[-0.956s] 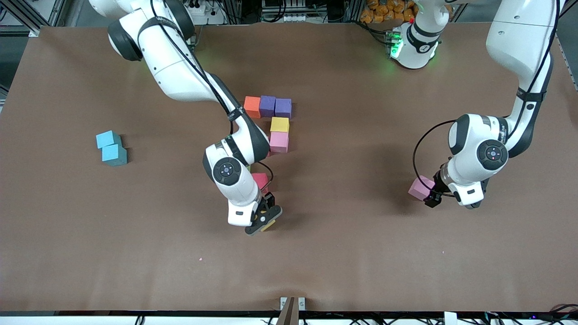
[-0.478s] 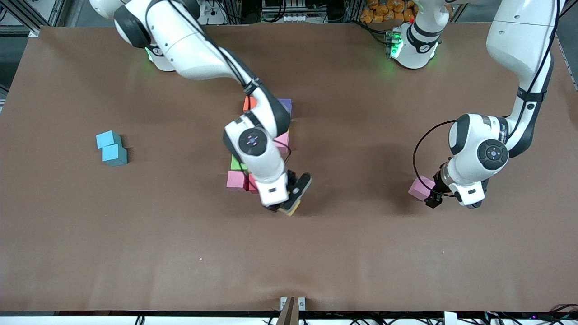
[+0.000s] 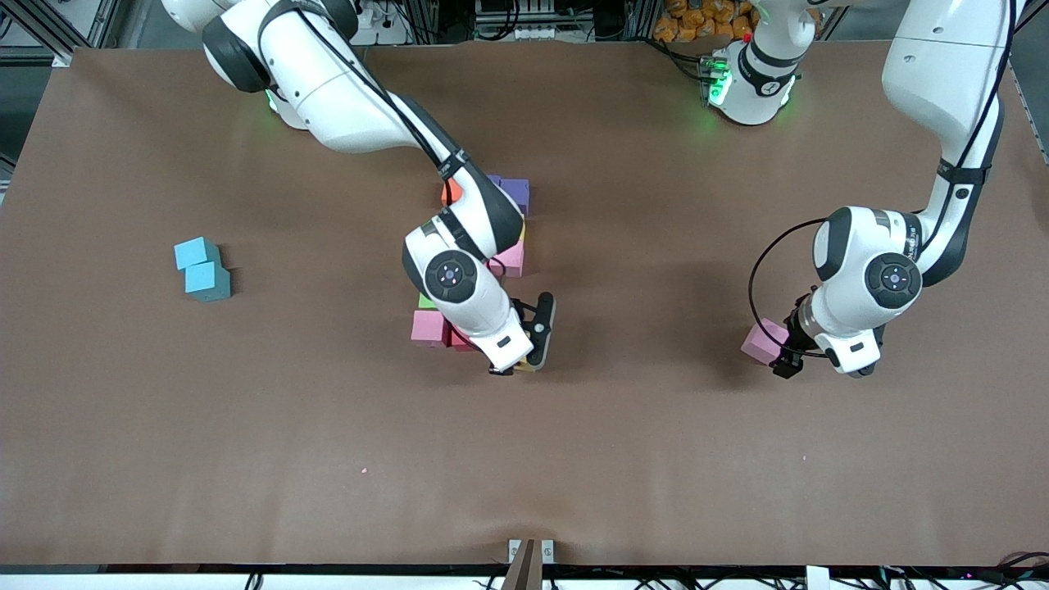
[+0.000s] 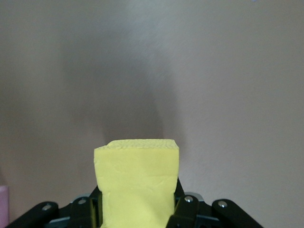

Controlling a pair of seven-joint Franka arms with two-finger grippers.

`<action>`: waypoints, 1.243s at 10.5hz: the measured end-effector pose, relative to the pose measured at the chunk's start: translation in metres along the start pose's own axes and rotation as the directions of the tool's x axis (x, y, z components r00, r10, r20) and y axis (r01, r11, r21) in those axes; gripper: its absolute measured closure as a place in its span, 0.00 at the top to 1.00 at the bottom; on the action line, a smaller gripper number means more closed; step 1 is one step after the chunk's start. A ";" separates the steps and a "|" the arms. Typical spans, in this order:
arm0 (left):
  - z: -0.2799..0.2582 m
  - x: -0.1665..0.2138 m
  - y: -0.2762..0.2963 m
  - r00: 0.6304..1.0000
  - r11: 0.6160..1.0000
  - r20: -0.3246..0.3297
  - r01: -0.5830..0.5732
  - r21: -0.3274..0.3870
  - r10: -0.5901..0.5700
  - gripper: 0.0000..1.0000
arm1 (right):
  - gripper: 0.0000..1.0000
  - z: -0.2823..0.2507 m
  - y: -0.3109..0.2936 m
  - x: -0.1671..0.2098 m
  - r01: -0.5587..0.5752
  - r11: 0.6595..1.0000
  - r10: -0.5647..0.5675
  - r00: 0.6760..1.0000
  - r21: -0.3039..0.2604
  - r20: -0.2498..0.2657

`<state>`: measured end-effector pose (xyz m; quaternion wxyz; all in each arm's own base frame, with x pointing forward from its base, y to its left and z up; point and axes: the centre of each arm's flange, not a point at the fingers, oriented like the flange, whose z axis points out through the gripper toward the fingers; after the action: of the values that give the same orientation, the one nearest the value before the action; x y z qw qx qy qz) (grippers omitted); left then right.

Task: Form number 2 with 11 blocks
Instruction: 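Carry the yellow block with the right gripper onto the shape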

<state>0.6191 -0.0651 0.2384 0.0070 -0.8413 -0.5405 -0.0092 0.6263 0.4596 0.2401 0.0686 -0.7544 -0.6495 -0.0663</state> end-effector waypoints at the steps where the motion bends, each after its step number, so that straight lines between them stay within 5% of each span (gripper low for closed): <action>1: 0.000 -0.002 0.000 1.000 1.000 0.001 -0.002 0.001 0.002 1.00 | 0.53 0.000 0.009 -0.012 0.026 1.000 -0.026 1.000 0.014 0.004; 8: 0.006 -0.006 -0.003 1.000 1.000 0.010 -0.008 0.029 0.007 1.00 | 0.53 0.019 -0.011 -0.011 0.159 0.982 -0.162 0.987 0.098 0.021; 13: 0.010 -0.006 -0.004 1.000 0.999 0.013 -0.007 0.037 0.007 1.00 | 0.53 0.037 -0.022 -0.013 0.208 0.977 -0.209 0.978 0.040 0.020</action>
<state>0.6130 -0.0690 0.2280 0.0188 -0.8429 -0.5377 0.0062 0.6027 0.4569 0.2020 0.0679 -0.6815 -0.7268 -0.0519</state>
